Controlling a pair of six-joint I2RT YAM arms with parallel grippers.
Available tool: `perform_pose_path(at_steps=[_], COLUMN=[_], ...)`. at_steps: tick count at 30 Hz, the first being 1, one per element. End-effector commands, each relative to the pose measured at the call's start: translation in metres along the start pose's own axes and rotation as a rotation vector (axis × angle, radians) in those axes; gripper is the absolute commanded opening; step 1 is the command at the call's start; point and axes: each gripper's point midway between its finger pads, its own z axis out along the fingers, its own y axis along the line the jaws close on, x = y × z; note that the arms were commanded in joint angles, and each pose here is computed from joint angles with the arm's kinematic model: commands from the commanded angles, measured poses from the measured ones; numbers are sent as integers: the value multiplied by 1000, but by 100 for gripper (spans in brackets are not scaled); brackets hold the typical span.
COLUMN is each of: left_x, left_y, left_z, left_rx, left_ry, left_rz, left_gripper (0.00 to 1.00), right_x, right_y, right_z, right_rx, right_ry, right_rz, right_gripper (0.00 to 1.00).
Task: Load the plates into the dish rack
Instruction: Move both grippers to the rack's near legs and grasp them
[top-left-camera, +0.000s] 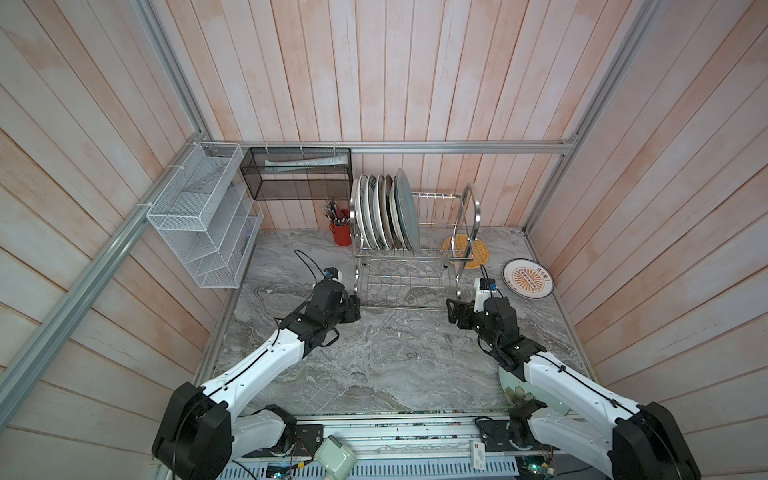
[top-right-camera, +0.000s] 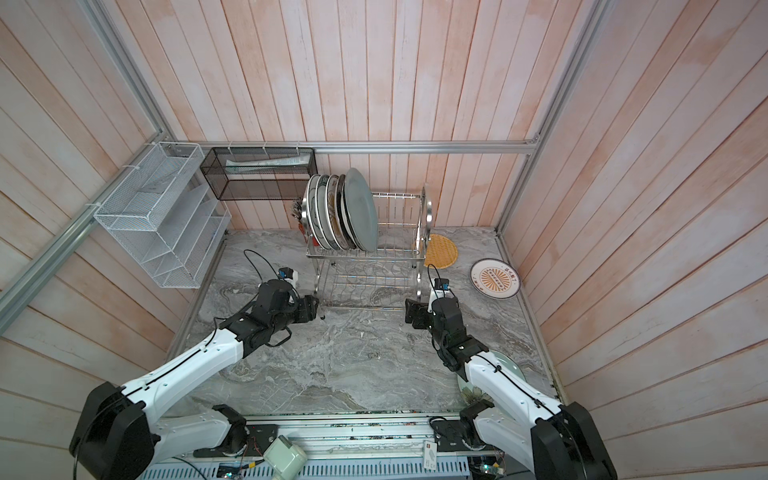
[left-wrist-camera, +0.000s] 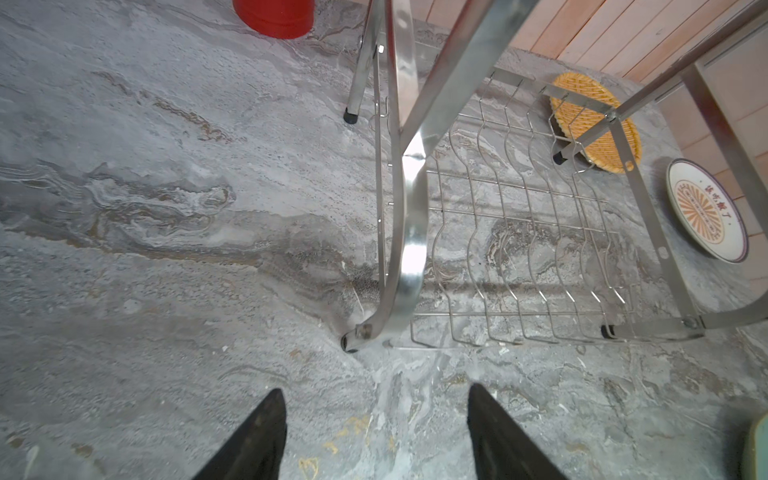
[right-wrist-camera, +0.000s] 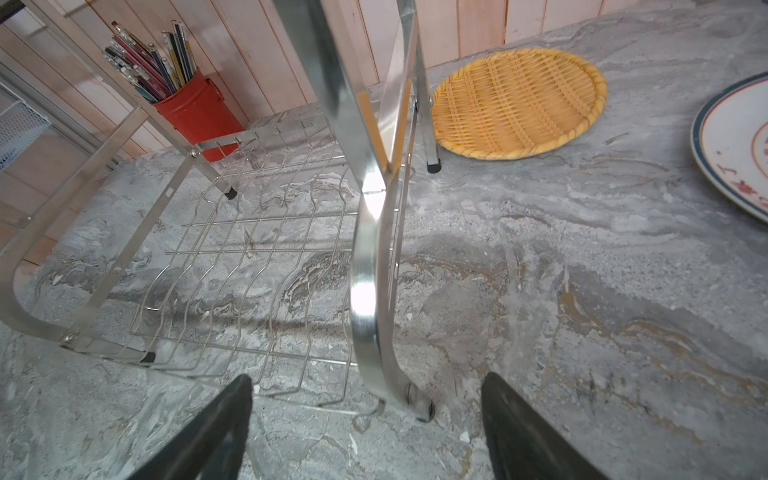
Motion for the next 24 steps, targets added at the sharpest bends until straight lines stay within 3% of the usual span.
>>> perform_pose_path(at_steps=[1, 13, 19, 24], left_x=[-37, -50, -47, -45], left_y=[-17, -16, -13, -19], left_z=[3, 32, 45, 46], left_rx=[52, 53, 41, 80], left_ry=[-91, -105, -87, -87], left_rz=[14, 8, 4, 5], left_gripper=[66, 44, 34, 18], right_x=[-15, -16, -18, -16], right_y=[7, -11, -8, 1], right_z=[8, 30, 37, 42], right_rx=[-10, 73, 44, 0], right_ry=[-10, 27, 41, 63], right_rz=[-21, -31, -46, -65], right_gripper=[80, 50, 38, 27])
